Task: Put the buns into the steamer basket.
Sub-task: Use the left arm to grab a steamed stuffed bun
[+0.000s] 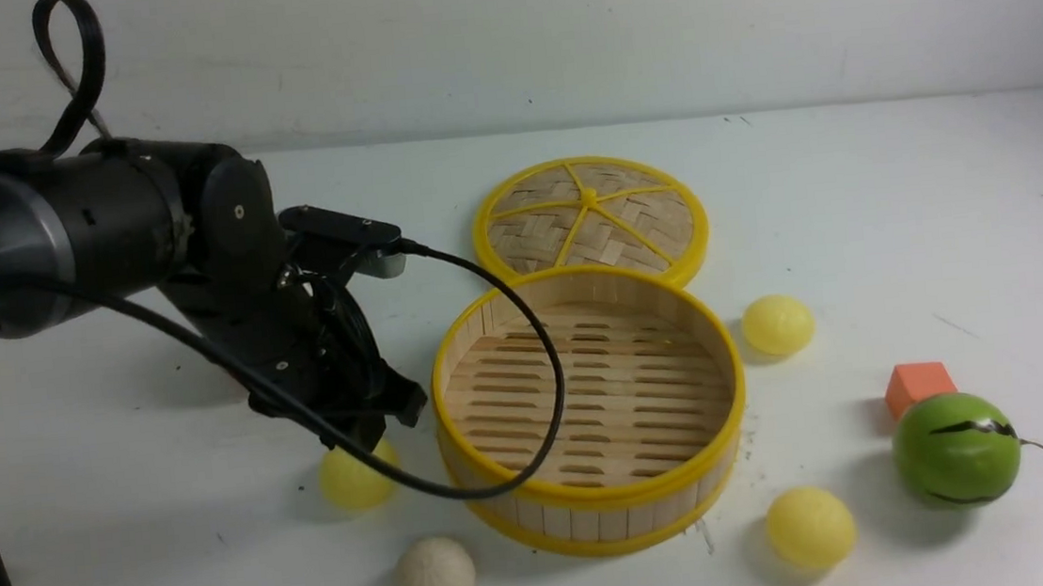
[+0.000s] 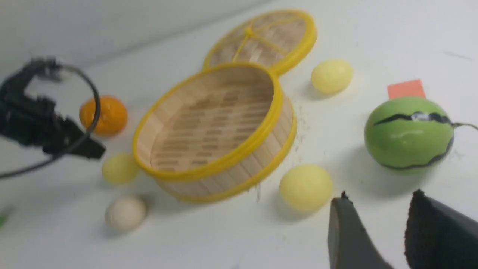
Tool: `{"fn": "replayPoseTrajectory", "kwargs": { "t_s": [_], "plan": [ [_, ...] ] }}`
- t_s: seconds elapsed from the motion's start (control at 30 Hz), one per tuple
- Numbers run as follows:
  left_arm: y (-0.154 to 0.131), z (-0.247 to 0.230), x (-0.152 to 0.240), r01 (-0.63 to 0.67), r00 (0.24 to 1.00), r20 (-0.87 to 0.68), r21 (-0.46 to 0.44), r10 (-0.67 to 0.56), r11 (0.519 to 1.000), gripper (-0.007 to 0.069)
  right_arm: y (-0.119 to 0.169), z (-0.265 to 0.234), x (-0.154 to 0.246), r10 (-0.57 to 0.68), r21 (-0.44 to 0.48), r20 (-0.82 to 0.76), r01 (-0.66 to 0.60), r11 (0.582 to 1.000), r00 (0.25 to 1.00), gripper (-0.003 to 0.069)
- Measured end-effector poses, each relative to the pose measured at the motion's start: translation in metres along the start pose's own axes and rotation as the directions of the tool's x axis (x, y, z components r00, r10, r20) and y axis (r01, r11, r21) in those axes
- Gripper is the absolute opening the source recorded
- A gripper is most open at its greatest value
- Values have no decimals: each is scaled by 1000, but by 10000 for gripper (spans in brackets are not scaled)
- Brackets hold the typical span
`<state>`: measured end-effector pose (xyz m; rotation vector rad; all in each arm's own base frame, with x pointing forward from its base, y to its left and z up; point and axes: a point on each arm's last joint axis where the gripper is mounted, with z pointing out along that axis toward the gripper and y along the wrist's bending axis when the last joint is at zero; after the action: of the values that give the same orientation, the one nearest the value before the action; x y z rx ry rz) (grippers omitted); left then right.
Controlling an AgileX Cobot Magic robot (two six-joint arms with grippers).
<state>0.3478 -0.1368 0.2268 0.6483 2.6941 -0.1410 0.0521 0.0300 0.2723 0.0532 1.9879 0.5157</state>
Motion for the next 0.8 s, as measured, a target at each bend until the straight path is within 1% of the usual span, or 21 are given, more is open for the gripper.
{"fn": "replayPoseTrajectory", "kwargs": {
  "t_s": [0.03,0.1,0.13,0.17,0.23,0.43,0.63,0.8],
  "plan": [
    [0,0,0,0,1000,0,1,0,1000,244,4,-3,-8,-47,2,-69,47,999,997,239],
    [0,0,0,-1,1000,0,3,1,1000,244,10,-9,-22,-129,14,-222,135,991,966,239],
    [0,0,0,-1,1000,0,3,1,1000,244,11,-9,-24,-131,12,-220,137,991,967,239],
    [0,2,0,-2,1000,-3,3,2,1000,244,15,-14,-35,-175,10,-295,186,983,939,239],
    [0,5,0,-3,1000,-8,3,3,1000,244,19,-17,-44,-205,-5,-336,216,976,919,239],
    [3,23,3,-27,998,-58,-15,26,1000,244,23,-16,-50,-270,-59,-363,267,962,892,239],
    [5,24,0,-51,998,-32,-41,50,998,244,24,-17,-50,-276,-65,-367,271,960,888,239],
    [4,29,0,-37,999,-30,-28,36,999,244,24,-17,-50,-276,-65,-368,271,960,888,239]
  ]
}}
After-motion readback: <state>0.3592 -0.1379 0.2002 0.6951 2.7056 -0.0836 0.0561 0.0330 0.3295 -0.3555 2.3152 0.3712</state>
